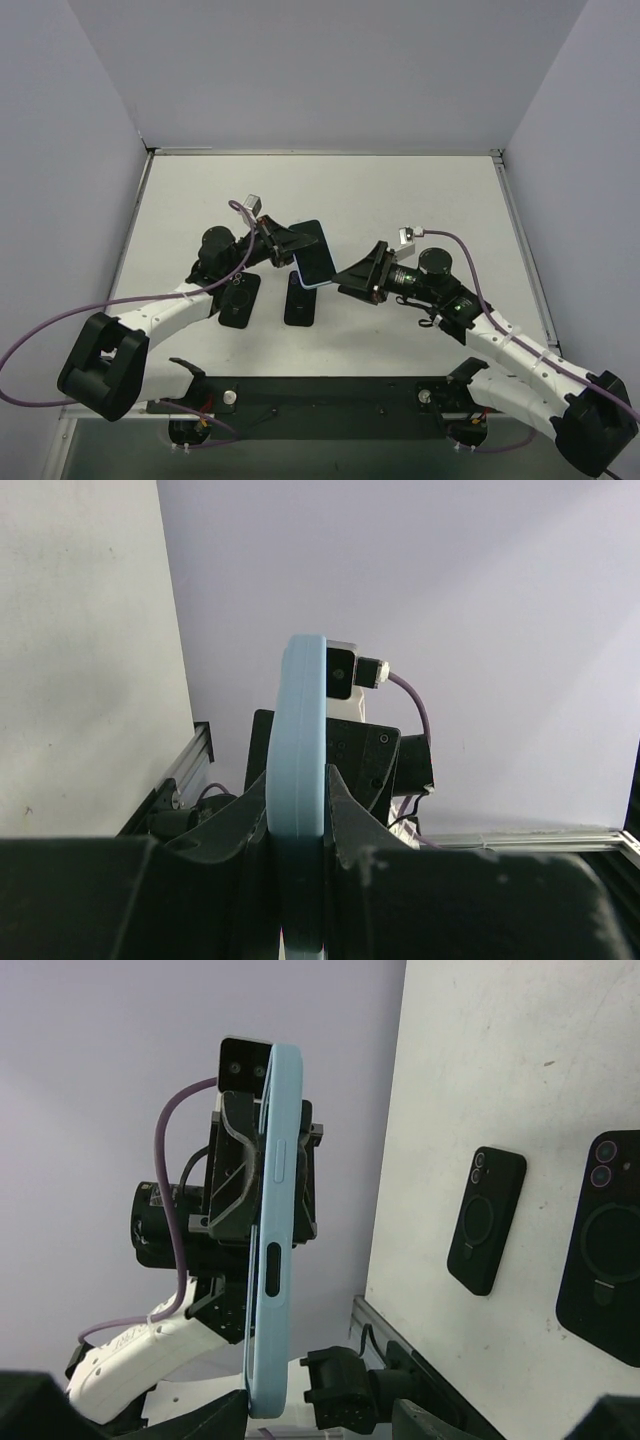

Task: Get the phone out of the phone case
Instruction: Adjust the phone, then remove the phone case from the phone.

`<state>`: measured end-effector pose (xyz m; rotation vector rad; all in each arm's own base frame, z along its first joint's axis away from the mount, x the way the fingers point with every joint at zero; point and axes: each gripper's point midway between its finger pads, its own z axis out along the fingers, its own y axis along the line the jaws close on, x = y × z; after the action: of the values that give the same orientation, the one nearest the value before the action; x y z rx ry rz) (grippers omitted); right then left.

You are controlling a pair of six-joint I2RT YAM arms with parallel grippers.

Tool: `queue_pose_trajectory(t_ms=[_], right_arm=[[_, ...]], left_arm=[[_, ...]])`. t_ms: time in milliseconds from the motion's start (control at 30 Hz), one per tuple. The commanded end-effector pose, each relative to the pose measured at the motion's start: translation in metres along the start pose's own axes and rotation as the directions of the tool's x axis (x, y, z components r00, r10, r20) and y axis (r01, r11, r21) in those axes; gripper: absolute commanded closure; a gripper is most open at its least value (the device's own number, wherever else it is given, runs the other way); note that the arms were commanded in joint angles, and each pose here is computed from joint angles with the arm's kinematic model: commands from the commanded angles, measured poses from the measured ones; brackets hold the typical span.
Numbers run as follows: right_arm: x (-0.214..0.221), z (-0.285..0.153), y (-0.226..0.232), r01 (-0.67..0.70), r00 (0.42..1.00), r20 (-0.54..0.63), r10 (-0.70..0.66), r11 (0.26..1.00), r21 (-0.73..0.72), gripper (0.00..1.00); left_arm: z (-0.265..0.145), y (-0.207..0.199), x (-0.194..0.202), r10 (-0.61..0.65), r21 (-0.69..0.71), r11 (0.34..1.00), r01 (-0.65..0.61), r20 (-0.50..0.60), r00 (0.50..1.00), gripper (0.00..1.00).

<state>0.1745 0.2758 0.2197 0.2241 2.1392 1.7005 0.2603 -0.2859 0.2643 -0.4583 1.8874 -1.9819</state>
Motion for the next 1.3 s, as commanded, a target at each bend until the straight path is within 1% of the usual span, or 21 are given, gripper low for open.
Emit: queue_pose_trajectory(t_ms=[0,33,133,267,300,333,433,500,567,600,633,700,767,833,900,933,1000,1033,1100,1167,1267], right_arm=[[-0.006,0.005,0.029,0.006,1.0,0.001,-0.006,0.992,-0.127,0.5],[-0.007,0.006,0.034,0.008,1.0,0.001,-0.008,0.99,-0.14,0.57],[-0.008,0.01,0.04,-0.001,1.0,-0.006,0.0,0.987,-0.164,0.67],[-0.007,0.015,0.046,-0.035,0.999,-0.02,0.031,0.98,-0.198,0.73],[-0.007,0.016,0.048,-0.045,0.999,-0.026,0.041,0.978,-0.206,0.79],[-0.008,0.016,0.049,-0.081,0.997,-0.032,0.076,0.976,-0.203,1.0],[-0.009,0.017,0.045,-0.136,0.991,-0.027,0.133,0.973,-0.189,1.0],[-0.013,0.015,0.051,-0.151,0.988,-0.002,0.155,0.964,-0.217,1.0],[-0.02,0.009,0.064,-0.193,0.978,0.017,0.207,0.936,-0.293,1.0],[-0.025,0.005,0.078,-0.183,0.978,0.026,0.206,0.915,-0.359,1.0],[-0.028,0.005,0.08,-0.245,0.963,0.014,0.27,0.895,-0.374,1.0],[-0.038,-0.001,0.099,-0.253,0.954,0.025,0.298,0.849,-0.464,1.0],[-0.047,0.0,0.112,-0.3,0.936,0.005,0.351,0.807,-0.509,1.0],[-0.057,0.0,0.126,-0.304,0.929,0.001,0.37,0.763,-0.571,1.0],[-0.065,-0.005,0.153,-0.319,0.918,-0.03,0.395,0.691,-0.649,1.0],[-0.069,0.003,0.153,-0.338,0.91,-0.041,0.413,0.679,-0.652,1.0],[-0.074,0.001,0.178,-0.335,0.911,-0.071,0.406,0.629,-0.702,1.0],[-0.077,0.008,0.179,-0.342,0.907,-0.072,0.415,0.626,-0.701,1.0],[-0.077,0.012,0.194,-0.341,0.91,-0.087,0.406,0.611,-0.714,1.0],[-0.079,0.021,0.195,-0.354,0.903,-0.095,0.418,0.602,-0.716,1.0],[-0.083,0.025,0.205,-0.377,0.886,-0.129,0.446,0.529,-0.76,1.0]], left_arm=[[-0.002,-0.054,0.001,0.072,0.133,0.988,-0.071,-0.003,0.997,1.0],[-0.002,-0.055,0.0,0.074,0.135,0.988,-0.074,0.002,0.997,1.0],[-0.003,-0.055,0.0,0.073,0.127,0.989,-0.073,0.008,0.997,1.0],[-0.005,-0.056,0.001,0.079,0.131,0.988,-0.08,0.013,0.997,1.0],[-0.006,-0.058,0.001,0.085,0.137,0.987,-0.086,0.014,0.996,1.0],[-0.006,-0.058,0.001,0.089,0.141,0.986,-0.09,0.014,0.996,1.0],[-0.009,-0.067,0.003,0.114,0.174,0.978,-0.115,0.019,0.993,1.0],[-0.011,-0.077,0.004,0.112,0.204,0.972,-0.113,0.017,0.994,1.0],[-0.013,-0.09,0.006,0.122,0.246,0.961,-0.123,0.017,0.992,1.0],[-0.014,-0.101,0.006,0.121,0.272,0.954,-0.122,0.023,0.992,1.0],[-0.017,-0.113,0.007,0.133,0.307,0.942,-0.136,0.031,0.991,1.0],[-0.02,-0.137,0.006,0.141,0.363,0.92,-0.149,0.05,0.989,1.0],[-0.024,-0.155,0.006,0.154,0.4,0.901,-0.169,0.068,0.986,1.0],[-0.027,-0.176,0.005,0.171,0.446,0.873,-0.198,0.1,0.98,1.0],[-0.029,-0.19,0.003,0.178,0.478,0.852,-0.212,0.117,0.977,1.0],[-0.031,-0.201,0.004,0.191,0.512,0.828,-0.229,0.128,0.973,1.0],[-0.036,-0.214,0.003,0.179,0.548,0.804,-0.231,0.146,0.973,1.0],[-0.039,-0.222,0.004,0.186,0.572,0.784,-0.241,0.154,0.97,1.0],[-0.043,-0.229,0.003,0.174,0.593,0.769,-0.239,0.166,0.971,1.0],[-0.047,-0.235,0.002,0.153,0.61,0.759,-0.23,0.176,0.972,1.0],[-0.054,-0.243,0.002,0.122,0.644,0.735,-0.213,0.182,0.976,1.0]])
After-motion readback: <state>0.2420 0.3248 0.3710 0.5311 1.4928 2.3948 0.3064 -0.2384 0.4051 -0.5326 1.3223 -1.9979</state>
